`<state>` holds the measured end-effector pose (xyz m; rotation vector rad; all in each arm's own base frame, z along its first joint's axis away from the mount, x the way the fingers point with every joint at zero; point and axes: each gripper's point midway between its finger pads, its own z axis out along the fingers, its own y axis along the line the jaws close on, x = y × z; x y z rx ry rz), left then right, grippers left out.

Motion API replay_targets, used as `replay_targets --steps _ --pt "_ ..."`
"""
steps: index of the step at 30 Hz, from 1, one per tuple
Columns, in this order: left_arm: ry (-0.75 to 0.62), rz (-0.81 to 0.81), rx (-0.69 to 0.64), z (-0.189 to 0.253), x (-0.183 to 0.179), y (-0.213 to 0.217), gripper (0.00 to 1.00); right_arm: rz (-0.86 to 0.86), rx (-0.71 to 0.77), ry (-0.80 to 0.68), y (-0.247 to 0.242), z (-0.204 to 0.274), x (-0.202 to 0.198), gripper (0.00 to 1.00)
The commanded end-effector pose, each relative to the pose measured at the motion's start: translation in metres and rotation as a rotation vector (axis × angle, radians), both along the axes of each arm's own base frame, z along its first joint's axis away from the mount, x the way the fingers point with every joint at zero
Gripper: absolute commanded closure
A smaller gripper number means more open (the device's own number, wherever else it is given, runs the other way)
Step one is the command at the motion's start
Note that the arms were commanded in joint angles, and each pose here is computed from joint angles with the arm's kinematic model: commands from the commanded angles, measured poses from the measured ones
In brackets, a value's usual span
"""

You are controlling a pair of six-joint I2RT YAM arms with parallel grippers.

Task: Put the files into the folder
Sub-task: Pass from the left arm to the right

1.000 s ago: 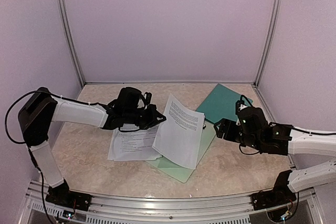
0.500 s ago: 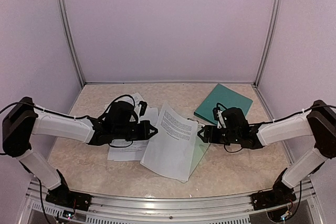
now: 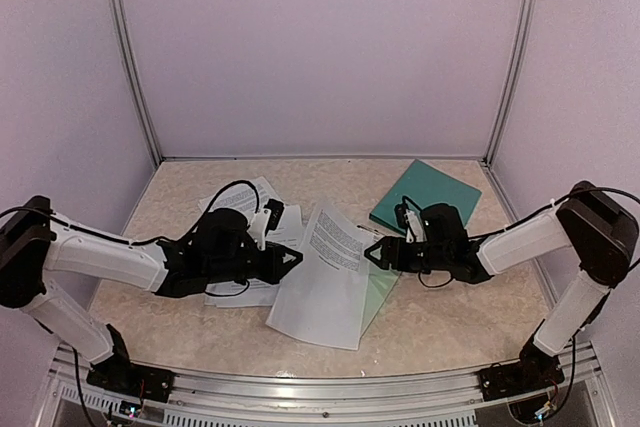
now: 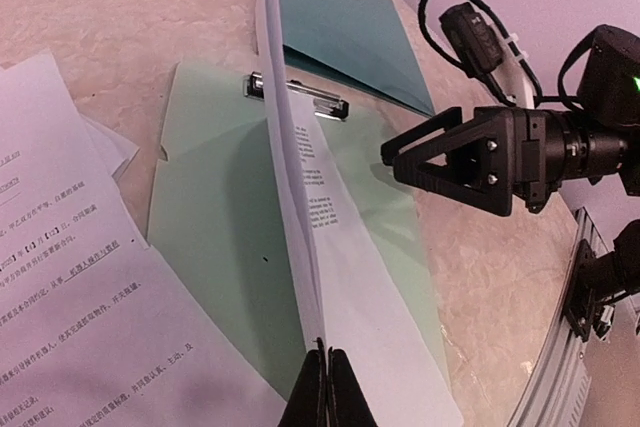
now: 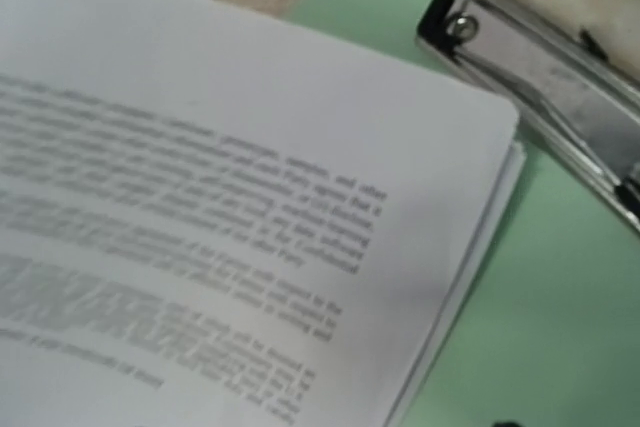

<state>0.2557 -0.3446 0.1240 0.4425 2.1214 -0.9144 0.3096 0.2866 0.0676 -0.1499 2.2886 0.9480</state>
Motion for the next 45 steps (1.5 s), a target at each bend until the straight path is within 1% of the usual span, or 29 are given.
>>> replay_targets --steps 1,3,8,13,18,20,29,35,45 --pt "-0.128 -0.030 -0.007 0.025 -0.008 0.000 1.00 0.021 0.039 -0.009 0.000 -0.001 0.004 0.29" --pt "-0.150 -0.022 -0.004 0.029 -0.009 0.005 1.00 0.019 0.049 -0.014 -0.003 -0.002 0.005 0.29" --pt "-0.207 -0.066 -0.019 0.038 -0.020 0.007 1.00 0.052 0.064 -0.041 -0.002 -0.004 0.008 0.28" --pt "-0.223 -0.072 -0.021 0.040 -0.022 0.010 1.00 0.127 0.148 -0.088 0.003 0.001 0.005 0.27" --pt "-0.222 -0.068 -0.032 0.040 -0.022 0.009 1.00 0.202 0.204 -0.110 0.013 -0.002 -0.001 0.27" --pt "-0.215 -0.090 -0.045 0.040 -0.025 0.006 1.00 0.206 0.221 -0.104 0.015 -0.006 -0.001 0.26" --pt "-0.204 -0.098 -0.051 0.040 -0.026 0.003 1.00 0.233 0.250 -0.082 0.025 -0.020 0.008 0.28" --pt "-0.194 -0.100 -0.054 0.037 -0.025 0.000 1.00 0.250 0.285 -0.079 0.030 -0.025 0.014 0.30" --pt "-0.194 -0.106 -0.050 0.036 -0.024 -0.002 1.00 0.269 0.305 -0.072 0.033 -0.033 0.019 0.31"
